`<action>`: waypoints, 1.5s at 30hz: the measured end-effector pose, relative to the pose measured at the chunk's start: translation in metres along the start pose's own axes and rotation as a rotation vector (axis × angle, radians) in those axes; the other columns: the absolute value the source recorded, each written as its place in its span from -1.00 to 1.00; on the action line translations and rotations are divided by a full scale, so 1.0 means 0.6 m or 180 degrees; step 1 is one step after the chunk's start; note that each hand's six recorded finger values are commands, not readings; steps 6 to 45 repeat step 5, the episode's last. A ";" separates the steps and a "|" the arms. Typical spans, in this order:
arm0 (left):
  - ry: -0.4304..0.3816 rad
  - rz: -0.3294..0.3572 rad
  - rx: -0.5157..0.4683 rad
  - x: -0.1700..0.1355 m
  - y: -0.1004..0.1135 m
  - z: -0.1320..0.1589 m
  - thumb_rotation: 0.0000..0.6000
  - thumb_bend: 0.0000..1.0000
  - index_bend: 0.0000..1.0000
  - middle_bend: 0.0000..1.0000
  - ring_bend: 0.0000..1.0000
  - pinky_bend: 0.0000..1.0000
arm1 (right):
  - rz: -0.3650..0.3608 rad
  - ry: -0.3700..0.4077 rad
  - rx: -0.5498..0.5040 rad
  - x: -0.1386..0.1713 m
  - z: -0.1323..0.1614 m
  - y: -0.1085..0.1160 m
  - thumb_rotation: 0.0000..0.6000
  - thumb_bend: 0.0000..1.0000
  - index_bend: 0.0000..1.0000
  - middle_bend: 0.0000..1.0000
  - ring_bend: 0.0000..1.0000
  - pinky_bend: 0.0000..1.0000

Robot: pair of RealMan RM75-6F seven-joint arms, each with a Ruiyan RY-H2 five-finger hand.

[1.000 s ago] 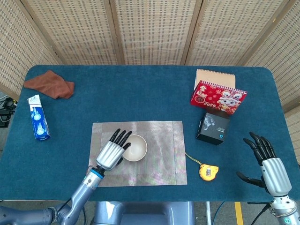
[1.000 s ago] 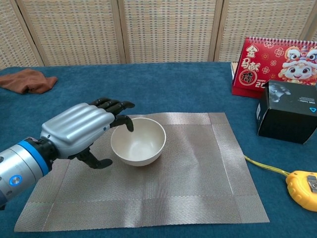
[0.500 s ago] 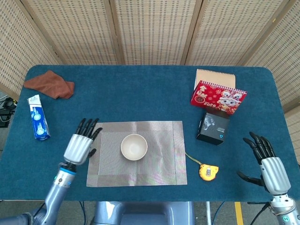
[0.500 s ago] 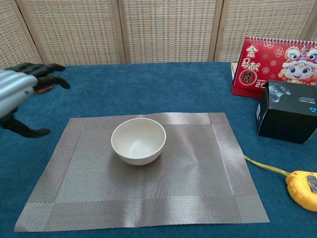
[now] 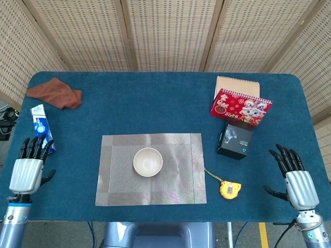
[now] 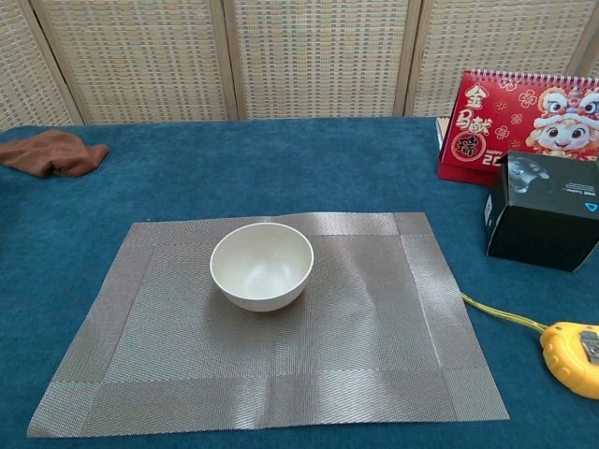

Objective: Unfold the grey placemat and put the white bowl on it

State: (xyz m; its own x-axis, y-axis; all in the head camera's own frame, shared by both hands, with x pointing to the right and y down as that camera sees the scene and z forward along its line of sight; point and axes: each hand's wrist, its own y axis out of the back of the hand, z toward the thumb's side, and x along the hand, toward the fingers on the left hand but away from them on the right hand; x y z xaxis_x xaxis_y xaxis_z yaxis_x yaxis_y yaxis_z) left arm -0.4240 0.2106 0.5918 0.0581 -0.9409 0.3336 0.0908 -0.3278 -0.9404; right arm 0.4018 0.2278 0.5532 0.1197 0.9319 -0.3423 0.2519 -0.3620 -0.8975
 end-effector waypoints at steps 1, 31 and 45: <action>0.0035 0.0021 -0.0017 -0.008 0.004 -0.007 1.00 -0.64 -0.85 -1.00 -1.00 -1.00 | 0.0004 -0.0023 0.0024 -0.001 -0.002 -0.001 1.00 -0.70 -0.76 -1.00 -1.00 -1.00; 0.0104 0.0093 -0.0039 -0.026 0.022 -0.030 1.00 -0.64 -0.86 -1.00 -1.00 -1.00 | 0.0051 -0.0073 0.0036 -0.004 -0.003 -0.009 1.00 -0.70 -0.76 -1.00 -1.00 -1.00; 0.0104 0.0093 -0.0039 -0.026 0.022 -0.030 1.00 -0.64 -0.86 -1.00 -1.00 -1.00 | 0.0051 -0.0073 0.0036 -0.004 -0.003 -0.009 1.00 -0.70 -0.76 -1.00 -1.00 -1.00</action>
